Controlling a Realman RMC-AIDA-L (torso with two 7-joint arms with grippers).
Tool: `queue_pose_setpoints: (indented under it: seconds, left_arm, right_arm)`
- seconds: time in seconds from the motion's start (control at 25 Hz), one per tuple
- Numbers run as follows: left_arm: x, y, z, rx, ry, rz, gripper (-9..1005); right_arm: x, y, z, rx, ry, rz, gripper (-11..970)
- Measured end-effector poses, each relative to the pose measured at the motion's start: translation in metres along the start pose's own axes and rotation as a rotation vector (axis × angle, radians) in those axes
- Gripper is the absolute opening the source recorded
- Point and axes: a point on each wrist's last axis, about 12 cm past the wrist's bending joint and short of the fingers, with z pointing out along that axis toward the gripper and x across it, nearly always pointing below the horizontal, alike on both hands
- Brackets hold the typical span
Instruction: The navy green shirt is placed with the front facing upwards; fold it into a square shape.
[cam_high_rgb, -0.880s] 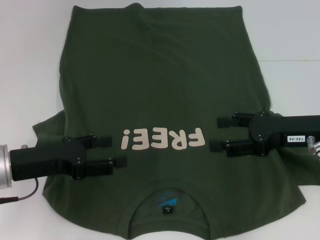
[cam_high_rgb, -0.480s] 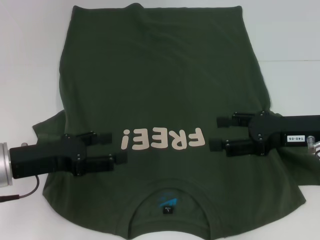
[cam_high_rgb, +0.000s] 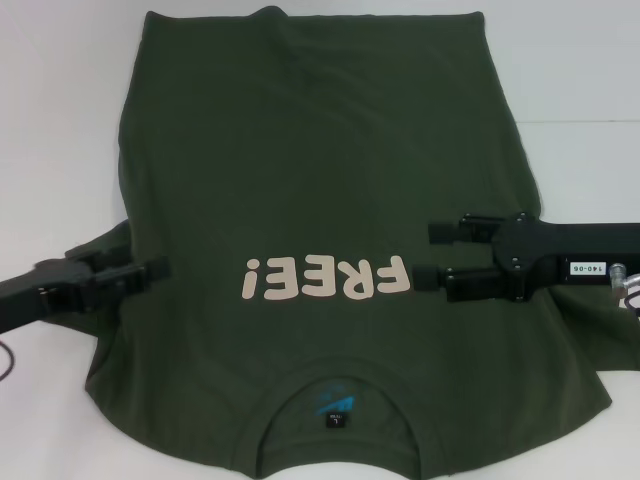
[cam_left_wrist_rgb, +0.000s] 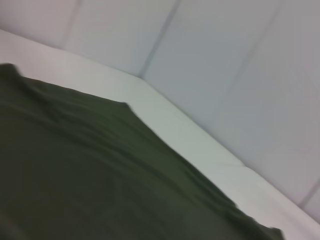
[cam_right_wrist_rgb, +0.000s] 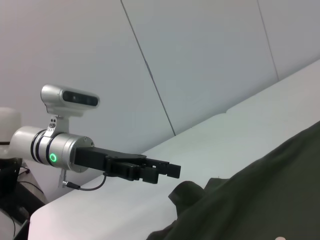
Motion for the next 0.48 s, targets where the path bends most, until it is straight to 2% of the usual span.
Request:
queue_pose_setpoints:
  seconds: [0.24, 0.48]
  left_arm:
    - [0.005, 0.016, -0.020, -0.148, -0.036, -0.071, 858]
    - [0.013, 0.030, -0.026, -0.282, 0.002, -0.123, 854]
  right_arm:
    - [-0.001, 0.000, 0.002, -0.004, -0.007, -0.001, 910]
    - [-0.004, 0.000, 0.006, -0.004, -0.010, -0.007, 909]
